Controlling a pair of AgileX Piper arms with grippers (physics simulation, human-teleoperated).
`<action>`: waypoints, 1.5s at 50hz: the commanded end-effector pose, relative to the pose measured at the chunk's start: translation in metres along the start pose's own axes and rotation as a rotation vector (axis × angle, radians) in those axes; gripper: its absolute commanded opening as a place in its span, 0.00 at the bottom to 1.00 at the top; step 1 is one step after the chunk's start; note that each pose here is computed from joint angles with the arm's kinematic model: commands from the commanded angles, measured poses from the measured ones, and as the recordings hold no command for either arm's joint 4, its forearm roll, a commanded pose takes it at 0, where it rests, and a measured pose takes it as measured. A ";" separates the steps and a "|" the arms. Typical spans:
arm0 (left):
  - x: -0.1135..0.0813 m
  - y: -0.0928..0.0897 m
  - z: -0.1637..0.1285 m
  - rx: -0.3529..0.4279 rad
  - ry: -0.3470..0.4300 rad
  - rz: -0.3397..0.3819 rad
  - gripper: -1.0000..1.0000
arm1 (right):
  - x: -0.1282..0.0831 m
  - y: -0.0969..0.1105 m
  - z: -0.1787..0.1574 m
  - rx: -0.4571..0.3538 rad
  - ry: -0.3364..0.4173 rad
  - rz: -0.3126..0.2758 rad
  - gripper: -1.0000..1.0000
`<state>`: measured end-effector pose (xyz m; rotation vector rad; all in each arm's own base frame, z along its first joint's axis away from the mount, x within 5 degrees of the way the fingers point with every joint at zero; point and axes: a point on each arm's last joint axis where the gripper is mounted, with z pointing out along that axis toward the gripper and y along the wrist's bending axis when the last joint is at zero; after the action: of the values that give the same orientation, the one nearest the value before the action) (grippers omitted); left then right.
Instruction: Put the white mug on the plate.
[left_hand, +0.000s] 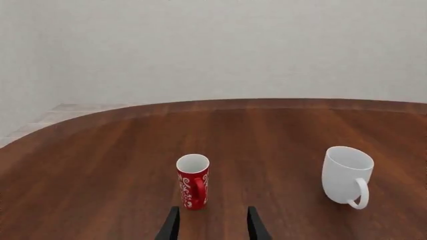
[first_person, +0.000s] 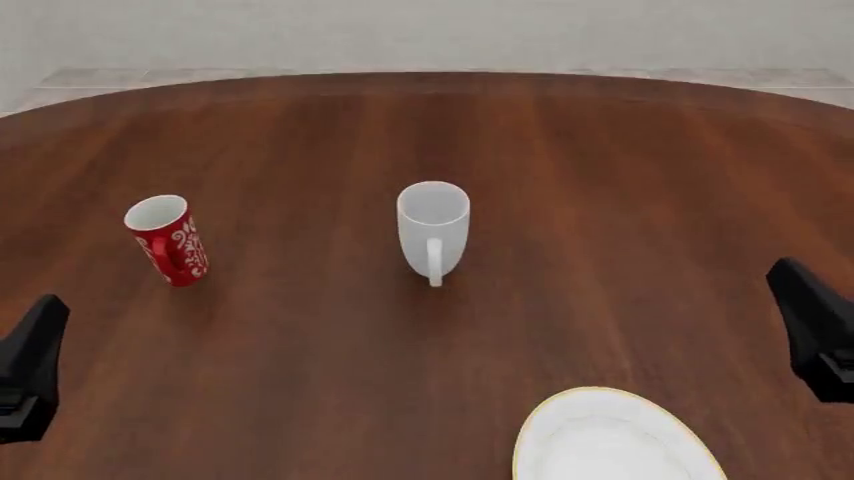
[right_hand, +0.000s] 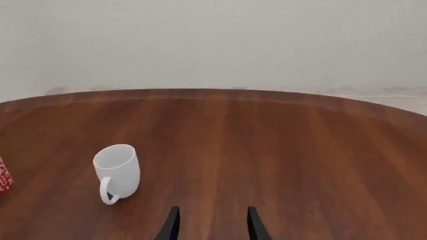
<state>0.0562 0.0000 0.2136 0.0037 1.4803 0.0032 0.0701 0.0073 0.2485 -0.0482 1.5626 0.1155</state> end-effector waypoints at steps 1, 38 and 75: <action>0.000 0.000 0.000 -0.002 -0.004 0.005 1.00 | -0.018 0.007 0.017 -0.071 0.089 0.036 1.00; 0.000 0.000 0.000 -0.002 0.001 0.001 1.00 | -0.069 0.058 0.078 -0.265 0.495 0.203 1.00; 0.000 0.000 0.000 -0.002 0.002 0.000 1.00 | -0.054 0.132 0.147 -0.367 0.705 0.209 1.00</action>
<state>0.0562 0.0000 0.2139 0.0049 1.4793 0.0039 0.1880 0.1283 0.3137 -0.2074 2.1930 0.5794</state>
